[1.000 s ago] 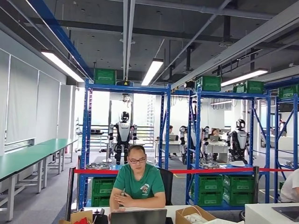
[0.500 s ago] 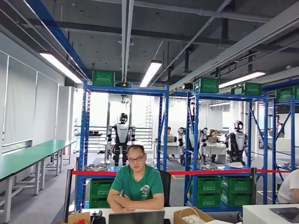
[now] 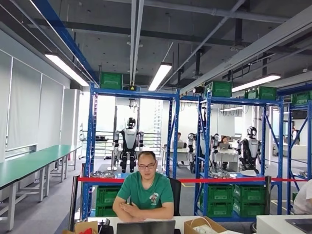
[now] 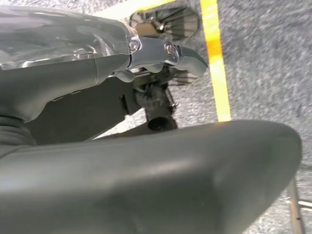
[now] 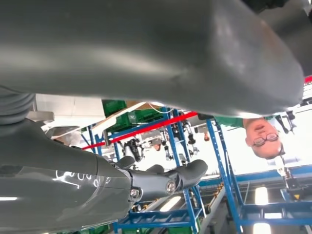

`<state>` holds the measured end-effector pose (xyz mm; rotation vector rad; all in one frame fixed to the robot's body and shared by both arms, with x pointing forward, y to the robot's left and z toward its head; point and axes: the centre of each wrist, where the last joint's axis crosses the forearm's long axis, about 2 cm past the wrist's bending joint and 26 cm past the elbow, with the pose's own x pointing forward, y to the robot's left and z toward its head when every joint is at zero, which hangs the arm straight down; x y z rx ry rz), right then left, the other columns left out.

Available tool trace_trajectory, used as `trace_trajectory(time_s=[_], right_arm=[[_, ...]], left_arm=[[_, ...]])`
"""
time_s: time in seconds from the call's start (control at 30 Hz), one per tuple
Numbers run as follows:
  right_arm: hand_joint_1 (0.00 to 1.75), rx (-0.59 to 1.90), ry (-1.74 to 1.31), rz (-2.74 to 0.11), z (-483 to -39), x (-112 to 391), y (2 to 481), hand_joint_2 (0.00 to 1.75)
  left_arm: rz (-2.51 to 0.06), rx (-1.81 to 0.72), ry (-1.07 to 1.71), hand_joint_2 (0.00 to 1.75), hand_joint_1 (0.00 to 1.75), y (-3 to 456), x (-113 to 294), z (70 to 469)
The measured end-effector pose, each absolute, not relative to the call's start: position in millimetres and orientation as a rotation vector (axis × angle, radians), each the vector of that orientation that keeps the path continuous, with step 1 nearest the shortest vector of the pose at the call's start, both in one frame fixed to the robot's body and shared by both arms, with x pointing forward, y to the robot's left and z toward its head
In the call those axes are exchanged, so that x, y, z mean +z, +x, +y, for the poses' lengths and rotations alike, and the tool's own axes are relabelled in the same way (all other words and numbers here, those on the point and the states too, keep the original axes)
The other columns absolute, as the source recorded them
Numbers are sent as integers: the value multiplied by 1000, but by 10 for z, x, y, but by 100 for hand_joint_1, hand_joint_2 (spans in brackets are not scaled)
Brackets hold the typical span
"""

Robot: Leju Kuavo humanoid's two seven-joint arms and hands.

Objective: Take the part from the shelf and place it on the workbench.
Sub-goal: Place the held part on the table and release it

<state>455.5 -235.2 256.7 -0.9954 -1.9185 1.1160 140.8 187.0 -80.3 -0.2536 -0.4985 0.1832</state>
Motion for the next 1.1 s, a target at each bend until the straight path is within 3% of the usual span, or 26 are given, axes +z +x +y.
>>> trace_trajectory(time_s=[1.1], right_arm=[[0, 1119, -982, -1943, -2310, 2569, 4529, 0]], left_arm=[[-483, 182, -251, 0, 0, 1369, -828, 1937]])
